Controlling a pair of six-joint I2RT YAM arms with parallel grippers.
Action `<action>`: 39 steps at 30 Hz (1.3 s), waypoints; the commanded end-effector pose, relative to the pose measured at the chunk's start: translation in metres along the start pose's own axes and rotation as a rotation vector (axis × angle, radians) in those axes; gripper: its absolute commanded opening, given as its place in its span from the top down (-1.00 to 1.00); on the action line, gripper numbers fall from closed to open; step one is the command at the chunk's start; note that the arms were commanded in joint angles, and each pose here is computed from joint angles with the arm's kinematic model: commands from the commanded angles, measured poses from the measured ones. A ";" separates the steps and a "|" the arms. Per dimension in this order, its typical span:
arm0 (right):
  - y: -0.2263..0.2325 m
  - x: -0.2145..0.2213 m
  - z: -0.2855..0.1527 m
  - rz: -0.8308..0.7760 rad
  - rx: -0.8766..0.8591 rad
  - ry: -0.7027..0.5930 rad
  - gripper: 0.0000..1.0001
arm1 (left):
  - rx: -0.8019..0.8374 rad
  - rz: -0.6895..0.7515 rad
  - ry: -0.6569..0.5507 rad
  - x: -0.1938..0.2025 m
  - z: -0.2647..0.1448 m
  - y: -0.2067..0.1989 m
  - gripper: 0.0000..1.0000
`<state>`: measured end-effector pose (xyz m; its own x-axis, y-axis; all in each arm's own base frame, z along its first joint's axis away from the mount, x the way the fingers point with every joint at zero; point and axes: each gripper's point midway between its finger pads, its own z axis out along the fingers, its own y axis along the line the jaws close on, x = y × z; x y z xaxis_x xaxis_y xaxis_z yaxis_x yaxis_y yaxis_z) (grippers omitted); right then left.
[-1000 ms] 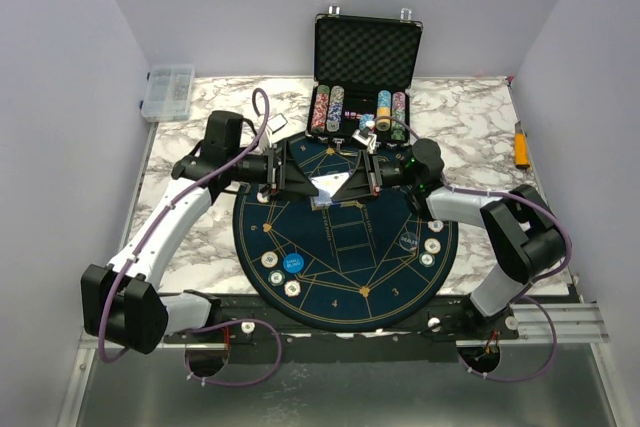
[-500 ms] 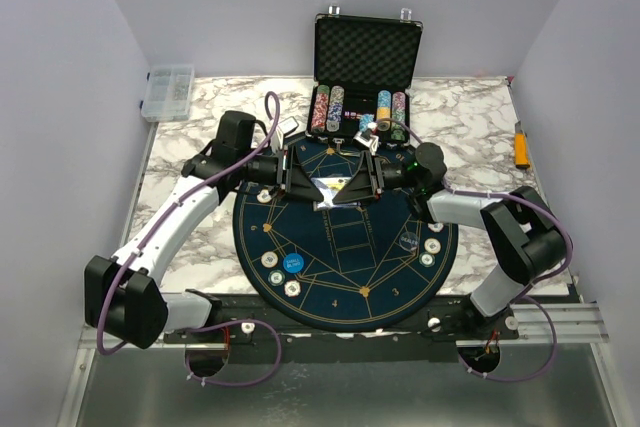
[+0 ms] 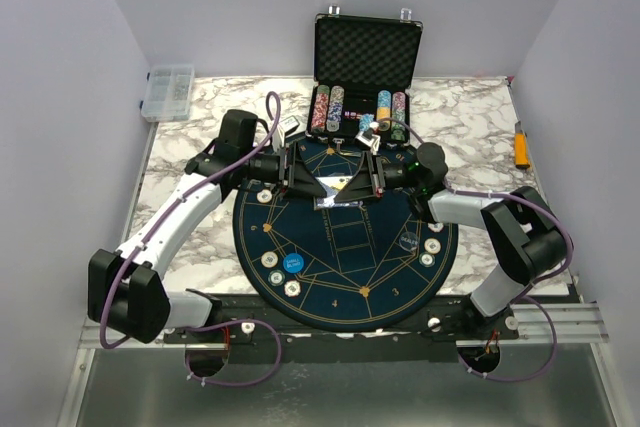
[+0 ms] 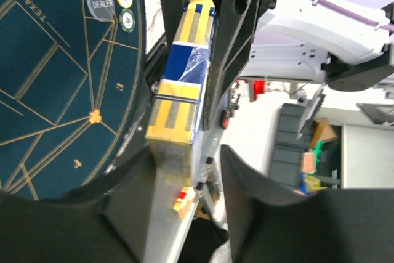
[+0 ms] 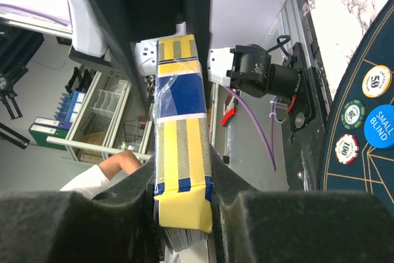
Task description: Distribute texas hold em gaming equipment
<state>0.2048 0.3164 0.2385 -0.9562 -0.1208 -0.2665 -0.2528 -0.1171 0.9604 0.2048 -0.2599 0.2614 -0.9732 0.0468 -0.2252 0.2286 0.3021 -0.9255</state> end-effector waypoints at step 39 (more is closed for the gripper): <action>0.002 -0.002 0.000 -0.033 -0.002 0.002 0.23 | 0.052 -0.028 0.008 -0.008 0.001 -0.002 0.60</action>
<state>0.2057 0.3156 0.2381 -0.9583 -0.1192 -0.2598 -0.2470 -0.1123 0.9625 0.2122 -0.2617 0.2621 -0.9812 0.0395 -0.1889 0.1925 0.2726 -0.9427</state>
